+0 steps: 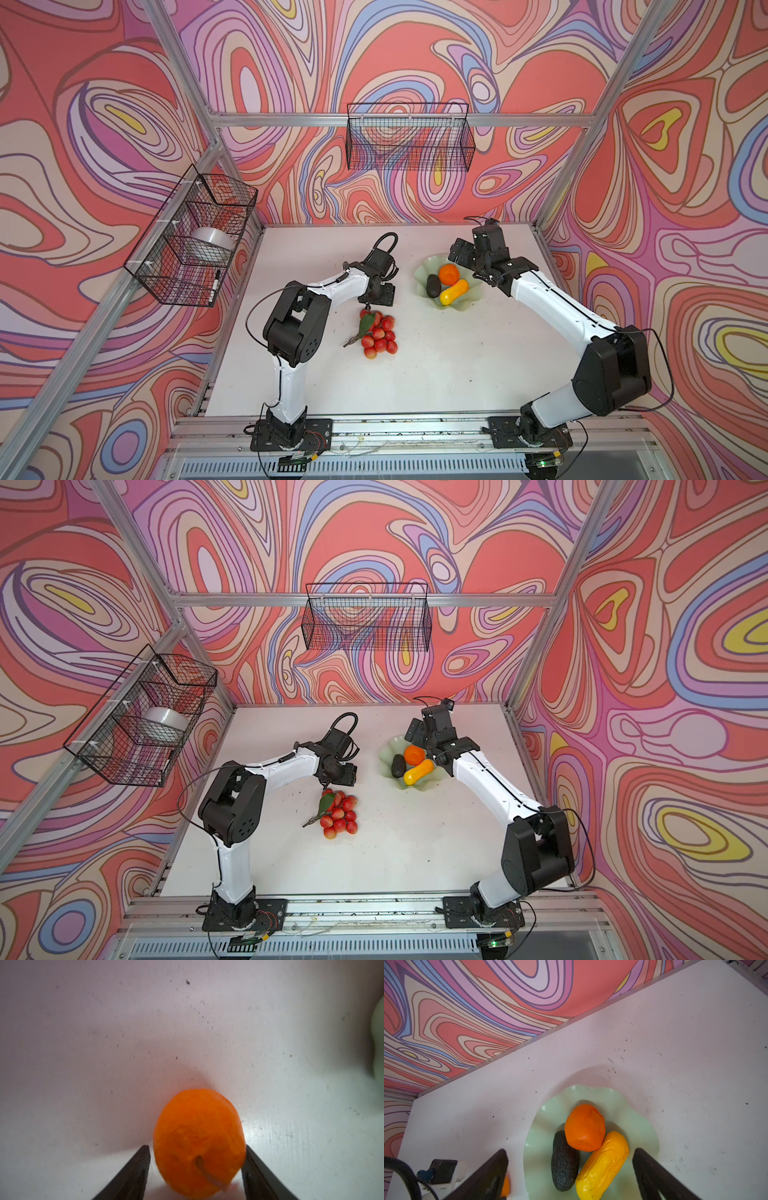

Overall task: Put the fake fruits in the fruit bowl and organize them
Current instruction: 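Grasp and lift the small tangerine with the left gripper while the right arm withdraws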

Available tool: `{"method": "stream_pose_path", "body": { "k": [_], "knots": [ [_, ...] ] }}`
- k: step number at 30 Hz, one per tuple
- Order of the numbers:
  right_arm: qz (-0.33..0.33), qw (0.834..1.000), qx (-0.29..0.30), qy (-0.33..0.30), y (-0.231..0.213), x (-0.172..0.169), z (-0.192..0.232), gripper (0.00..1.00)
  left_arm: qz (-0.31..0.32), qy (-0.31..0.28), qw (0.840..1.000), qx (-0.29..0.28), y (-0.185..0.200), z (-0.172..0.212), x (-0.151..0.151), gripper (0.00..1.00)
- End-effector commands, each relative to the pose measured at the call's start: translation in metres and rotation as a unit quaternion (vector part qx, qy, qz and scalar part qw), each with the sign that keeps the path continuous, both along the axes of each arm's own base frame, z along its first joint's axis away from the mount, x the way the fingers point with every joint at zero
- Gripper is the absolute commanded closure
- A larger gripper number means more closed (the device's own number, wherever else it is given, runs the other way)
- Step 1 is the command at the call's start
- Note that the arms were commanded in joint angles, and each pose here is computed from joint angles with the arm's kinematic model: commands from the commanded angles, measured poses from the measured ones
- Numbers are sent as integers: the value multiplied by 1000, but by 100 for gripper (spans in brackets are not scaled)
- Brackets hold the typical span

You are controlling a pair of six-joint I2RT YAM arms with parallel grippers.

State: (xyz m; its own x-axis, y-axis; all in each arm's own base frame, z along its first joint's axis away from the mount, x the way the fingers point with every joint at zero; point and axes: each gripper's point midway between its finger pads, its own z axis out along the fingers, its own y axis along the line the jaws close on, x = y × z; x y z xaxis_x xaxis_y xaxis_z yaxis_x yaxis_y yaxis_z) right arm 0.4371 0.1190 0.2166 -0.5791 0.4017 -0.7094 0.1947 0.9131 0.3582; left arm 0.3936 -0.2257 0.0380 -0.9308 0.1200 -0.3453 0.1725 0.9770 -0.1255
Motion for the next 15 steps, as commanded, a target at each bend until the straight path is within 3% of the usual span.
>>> {"method": "stream_pose_path", "body": {
  "k": [1, 4, 11, 15],
  "knots": [
    [-4, 1000, 5, -11, -4, -2, 6, 2, 1, 5, 1000, 16, 1, -2, 2, 24],
    [-6, 1000, 5, -11, -6, -2, 6, 2, 5, 4, 1000, 18, 1, -2, 5, 27],
    [-2, 1000, 7, -15, -6, -4, 7, 2, -3, -8, 1000, 5, -4, 8, 8, 57],
    [0, 1000, 14, -28, -6, -8, 12, 2, -15, -27, 999, -13, -7, 33, 4, 65]
  ]
}}
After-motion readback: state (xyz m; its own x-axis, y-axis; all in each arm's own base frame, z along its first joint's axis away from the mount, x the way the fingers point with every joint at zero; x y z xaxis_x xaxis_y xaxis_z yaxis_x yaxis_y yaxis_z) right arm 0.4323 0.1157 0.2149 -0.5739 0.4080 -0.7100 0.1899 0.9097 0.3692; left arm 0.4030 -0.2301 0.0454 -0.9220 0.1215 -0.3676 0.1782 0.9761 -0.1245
